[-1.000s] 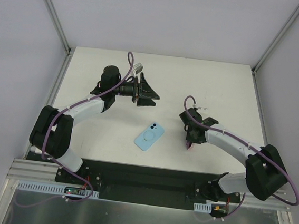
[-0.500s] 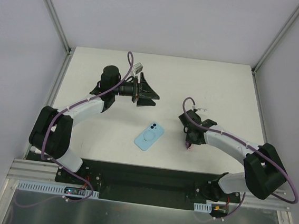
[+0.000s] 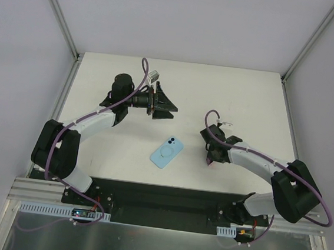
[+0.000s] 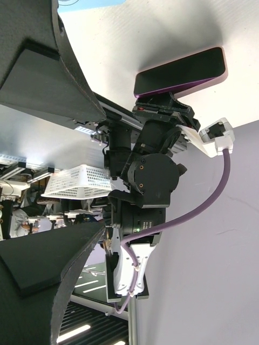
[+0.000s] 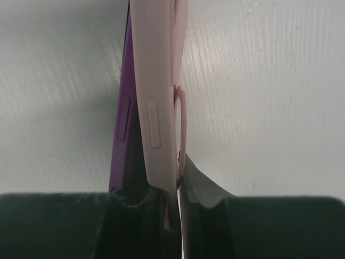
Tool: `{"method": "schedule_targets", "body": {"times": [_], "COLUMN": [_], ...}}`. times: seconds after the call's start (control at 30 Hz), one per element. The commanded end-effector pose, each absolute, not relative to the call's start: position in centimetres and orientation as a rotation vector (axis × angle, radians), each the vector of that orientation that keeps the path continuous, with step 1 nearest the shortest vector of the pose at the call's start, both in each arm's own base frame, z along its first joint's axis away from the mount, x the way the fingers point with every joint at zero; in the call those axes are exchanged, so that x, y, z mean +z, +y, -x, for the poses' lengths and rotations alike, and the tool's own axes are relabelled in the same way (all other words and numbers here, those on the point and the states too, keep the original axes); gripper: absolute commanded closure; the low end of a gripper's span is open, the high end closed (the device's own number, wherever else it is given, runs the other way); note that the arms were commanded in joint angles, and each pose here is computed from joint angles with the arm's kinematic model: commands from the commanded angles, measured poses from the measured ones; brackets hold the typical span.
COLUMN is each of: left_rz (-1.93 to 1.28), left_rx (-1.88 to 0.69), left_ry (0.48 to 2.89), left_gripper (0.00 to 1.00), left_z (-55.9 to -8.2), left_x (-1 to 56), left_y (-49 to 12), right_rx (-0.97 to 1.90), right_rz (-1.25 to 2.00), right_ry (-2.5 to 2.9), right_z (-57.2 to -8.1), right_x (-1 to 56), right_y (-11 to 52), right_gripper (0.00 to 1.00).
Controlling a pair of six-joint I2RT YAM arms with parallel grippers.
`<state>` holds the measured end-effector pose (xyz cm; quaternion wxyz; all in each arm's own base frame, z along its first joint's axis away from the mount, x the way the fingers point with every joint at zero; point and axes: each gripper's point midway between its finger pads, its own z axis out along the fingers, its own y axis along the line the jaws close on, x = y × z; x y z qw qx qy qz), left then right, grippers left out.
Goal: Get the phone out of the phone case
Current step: Remove the phone case from the phone.
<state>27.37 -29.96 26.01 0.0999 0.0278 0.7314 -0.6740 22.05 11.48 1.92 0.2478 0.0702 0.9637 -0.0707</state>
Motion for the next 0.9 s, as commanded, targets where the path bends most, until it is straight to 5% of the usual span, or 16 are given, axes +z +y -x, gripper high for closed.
{"method": "schedule_targets", "body": {"times": [0.0, 0.37, 0.57, 0.87], "left_rz": [-0.183, -0.169, -0.196, -0.252], "left_rx": [-1.981, -1.975, -1.975, -1.925], "left_ry": [2.082, 2.171, 2.309, 2.414], "left_gripper": [0.26, 0.26, 0.27, 0.27], "left_z": [-26.6, -25.5, -23.6, -22.7], "left_x": [27.7, 24.8, 21.0, 18.0], "left_y": [-29.5, -30.5, -33.4, -35.2], "right_rx": [-0.058, 0.085, 0.123, 0.185], "right_rz": [-0.357, -0.435, -0.420, -0.361], "right_ry": [2.745, 2.775, 2.805, 2.847], "right_z": [-19.8, -19.5, -19.3, -18.5], "right_x": [-3.8, -6.4, -7.4, -7.4], "right_y": [12.9, 13.6, 14.4, 15.0], "right_gripper": [0.83, 0.86, 0.99, 0.98]}}
